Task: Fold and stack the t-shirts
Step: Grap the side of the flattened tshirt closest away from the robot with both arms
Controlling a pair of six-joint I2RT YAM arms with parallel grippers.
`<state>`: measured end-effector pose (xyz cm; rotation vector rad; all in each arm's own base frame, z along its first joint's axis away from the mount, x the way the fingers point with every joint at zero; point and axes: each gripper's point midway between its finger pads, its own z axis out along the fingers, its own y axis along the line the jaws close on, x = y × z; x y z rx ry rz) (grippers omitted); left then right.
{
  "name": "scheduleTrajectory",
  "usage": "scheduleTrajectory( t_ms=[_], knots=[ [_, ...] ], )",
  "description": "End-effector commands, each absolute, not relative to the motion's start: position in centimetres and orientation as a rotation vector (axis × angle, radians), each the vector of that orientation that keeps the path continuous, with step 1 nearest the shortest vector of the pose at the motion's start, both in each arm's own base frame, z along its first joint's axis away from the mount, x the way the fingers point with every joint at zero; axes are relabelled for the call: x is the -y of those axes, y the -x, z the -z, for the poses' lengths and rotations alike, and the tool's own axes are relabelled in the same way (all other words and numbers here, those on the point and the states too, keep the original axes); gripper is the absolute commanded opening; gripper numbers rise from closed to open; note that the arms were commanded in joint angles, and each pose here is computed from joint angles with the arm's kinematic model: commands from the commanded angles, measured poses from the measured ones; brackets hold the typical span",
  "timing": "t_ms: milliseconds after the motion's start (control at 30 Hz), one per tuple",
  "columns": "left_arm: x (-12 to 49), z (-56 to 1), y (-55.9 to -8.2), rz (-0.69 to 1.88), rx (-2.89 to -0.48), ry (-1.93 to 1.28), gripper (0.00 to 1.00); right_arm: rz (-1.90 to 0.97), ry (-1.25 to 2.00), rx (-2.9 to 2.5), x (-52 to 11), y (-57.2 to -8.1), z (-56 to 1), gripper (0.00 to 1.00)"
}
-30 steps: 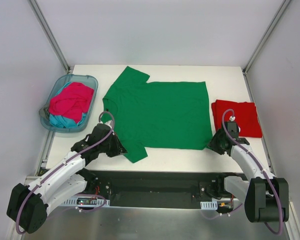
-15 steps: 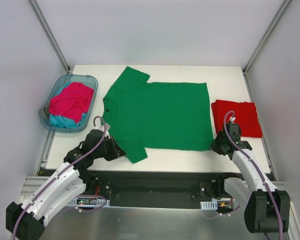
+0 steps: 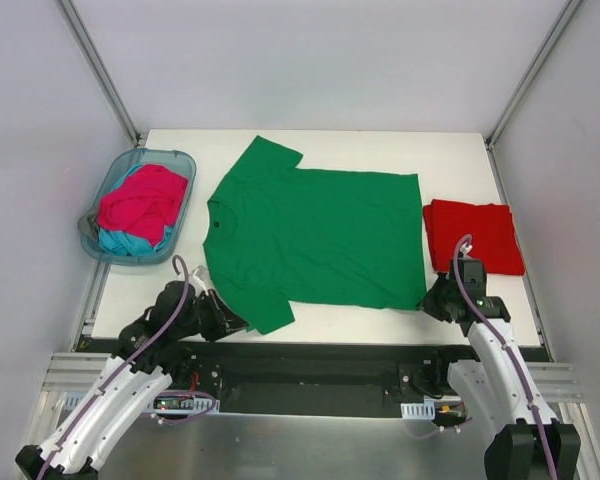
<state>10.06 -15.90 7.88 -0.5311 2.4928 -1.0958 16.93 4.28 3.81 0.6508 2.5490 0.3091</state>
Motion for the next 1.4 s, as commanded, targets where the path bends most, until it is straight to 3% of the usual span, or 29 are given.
scheduleTrajectory(
  t_ms=[0, 200, 667, 933, 1367],
  knots=[
    [15.9, -9.3, -8.5, 1.160, -2.500, 0.532, 0.00, -0.289, -0.677, -2.559, -4.0, -15.8, -3.8, 0.00],
    [13.0, -11.8, -7.6, 1.012, -2.461, 0.564, 0.00, -0.253, -0.684, -2.577, -3.6, -15.8, -3.9, 0.00],
    [13.2, -11.2, -8.2, 0.995, -2.463, 0.581, 0.00, -0.260, -0.648, -2.582, -3.7, -16.1, -4.4, 0.02],
    [15.4, -13.3, -13.7, 0.968, -2.378, 0.458, 0.00, -0.236, -0.623, -2.582, -3.4, -17.0, -5.5, 0.04],
    [14.3, -19.1, -22.8, 0.631, -2.247, 0.369, 0.00, -0.223, -0.495, -2.594, -3.5, -21.5, -8.3, 0.04]
  ],
)
